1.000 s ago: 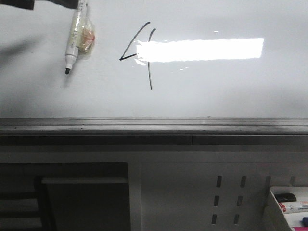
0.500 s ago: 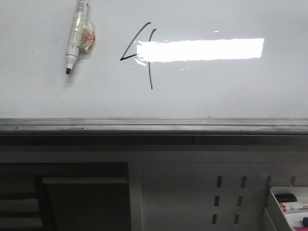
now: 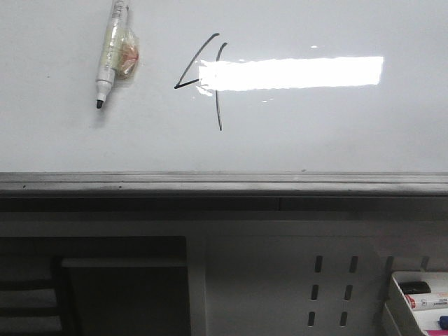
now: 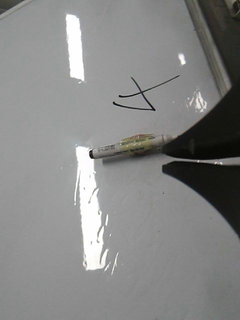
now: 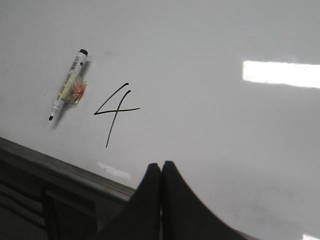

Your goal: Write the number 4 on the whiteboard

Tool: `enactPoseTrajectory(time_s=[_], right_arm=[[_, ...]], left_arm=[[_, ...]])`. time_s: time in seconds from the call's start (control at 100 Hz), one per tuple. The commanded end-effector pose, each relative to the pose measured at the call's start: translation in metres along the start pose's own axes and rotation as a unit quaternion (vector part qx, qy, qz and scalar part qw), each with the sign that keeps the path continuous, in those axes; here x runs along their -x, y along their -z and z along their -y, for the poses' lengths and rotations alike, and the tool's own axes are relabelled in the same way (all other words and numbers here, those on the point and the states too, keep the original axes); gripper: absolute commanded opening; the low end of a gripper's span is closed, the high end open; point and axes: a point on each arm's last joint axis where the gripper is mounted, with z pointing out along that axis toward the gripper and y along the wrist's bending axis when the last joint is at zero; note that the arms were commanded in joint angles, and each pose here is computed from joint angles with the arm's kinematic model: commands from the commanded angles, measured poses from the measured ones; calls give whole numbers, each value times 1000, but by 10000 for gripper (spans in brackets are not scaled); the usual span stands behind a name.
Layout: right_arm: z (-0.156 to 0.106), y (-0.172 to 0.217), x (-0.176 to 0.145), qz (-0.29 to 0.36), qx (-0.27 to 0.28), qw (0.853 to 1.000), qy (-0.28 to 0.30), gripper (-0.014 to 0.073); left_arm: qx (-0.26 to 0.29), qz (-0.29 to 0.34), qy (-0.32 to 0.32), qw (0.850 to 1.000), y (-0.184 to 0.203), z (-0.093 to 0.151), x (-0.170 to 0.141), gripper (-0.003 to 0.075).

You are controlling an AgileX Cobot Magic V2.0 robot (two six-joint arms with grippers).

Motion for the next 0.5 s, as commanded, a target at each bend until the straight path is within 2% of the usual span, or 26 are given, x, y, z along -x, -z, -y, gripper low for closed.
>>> enactPoseTrajectory(time_s=[0.0,0.18,0.49], right_arm=[[1,3,5,29,-14,999,-9,-66],[2,4,5,35,-22,999,-12,-66],[3,4,5,36,-25,999,-12,-66]], left_arm=[[11,29,12,999,5,-2,11,-20],[20,30,38,999,7,-4,11,-20],[20,28,38,999,6,-4,10,-20]])
